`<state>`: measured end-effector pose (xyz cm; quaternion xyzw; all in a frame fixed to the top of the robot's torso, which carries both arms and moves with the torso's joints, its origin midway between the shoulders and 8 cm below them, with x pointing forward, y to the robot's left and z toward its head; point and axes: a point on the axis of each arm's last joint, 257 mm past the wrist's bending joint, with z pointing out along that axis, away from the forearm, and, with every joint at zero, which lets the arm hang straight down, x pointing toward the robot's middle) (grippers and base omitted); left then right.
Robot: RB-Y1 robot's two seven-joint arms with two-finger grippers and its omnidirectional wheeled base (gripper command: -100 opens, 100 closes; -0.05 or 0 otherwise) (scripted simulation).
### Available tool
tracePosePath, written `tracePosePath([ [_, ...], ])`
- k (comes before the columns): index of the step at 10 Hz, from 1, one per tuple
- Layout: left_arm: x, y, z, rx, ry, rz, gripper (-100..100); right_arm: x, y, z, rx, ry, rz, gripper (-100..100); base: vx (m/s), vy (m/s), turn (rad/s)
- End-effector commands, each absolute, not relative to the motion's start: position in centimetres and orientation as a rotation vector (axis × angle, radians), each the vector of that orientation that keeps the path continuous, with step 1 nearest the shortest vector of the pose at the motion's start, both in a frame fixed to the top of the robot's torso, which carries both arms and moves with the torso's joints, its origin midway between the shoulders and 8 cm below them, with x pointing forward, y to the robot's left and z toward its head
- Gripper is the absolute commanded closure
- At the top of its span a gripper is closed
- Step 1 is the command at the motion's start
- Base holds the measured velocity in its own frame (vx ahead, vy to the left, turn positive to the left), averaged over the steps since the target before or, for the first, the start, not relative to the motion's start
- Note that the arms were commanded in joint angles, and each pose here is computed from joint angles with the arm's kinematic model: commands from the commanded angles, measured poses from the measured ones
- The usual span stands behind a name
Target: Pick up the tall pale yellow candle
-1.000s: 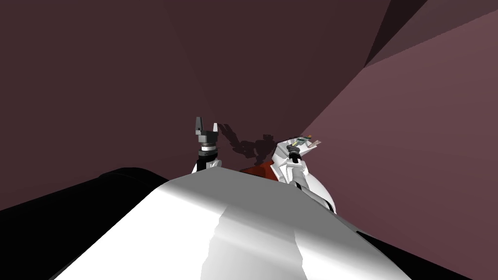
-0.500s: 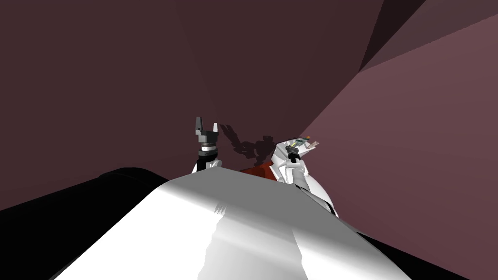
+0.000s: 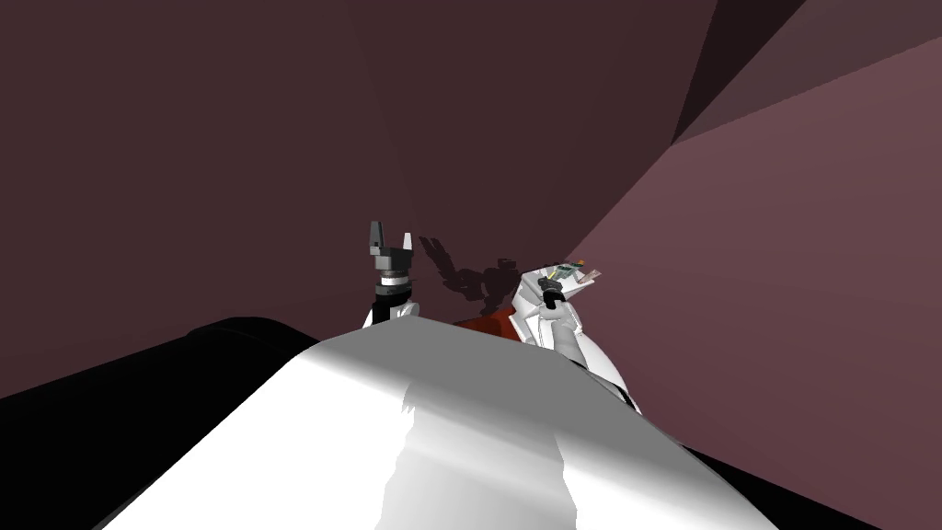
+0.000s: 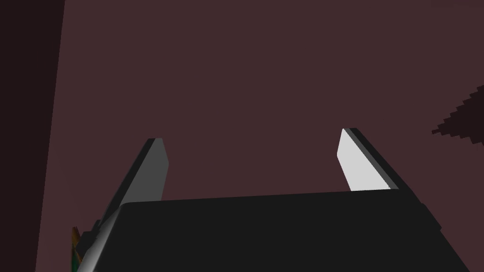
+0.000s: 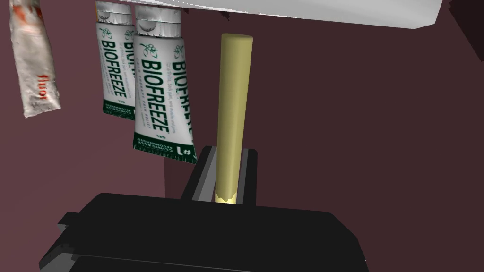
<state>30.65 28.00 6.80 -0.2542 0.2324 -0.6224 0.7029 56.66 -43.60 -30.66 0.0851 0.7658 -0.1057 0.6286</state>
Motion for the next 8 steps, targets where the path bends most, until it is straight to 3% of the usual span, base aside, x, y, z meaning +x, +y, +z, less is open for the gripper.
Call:
tracePosePath([
  [1, 30.6, 28.0, 6.8, -0.566, 0.517, -1.385, 0, 55.6, -43.3, -31.5, 0.172, 1.784, -0.275, 100, 0.002, -0.036, 0.028],
  [8, 30.6, 28.0, 6.8, -0.566, 0.517, -1.385, 0, 54.8, -42.0, -32.2, 0.174, 1.811, -0.318, 100, 0.01, -0.035, 0.01],
])
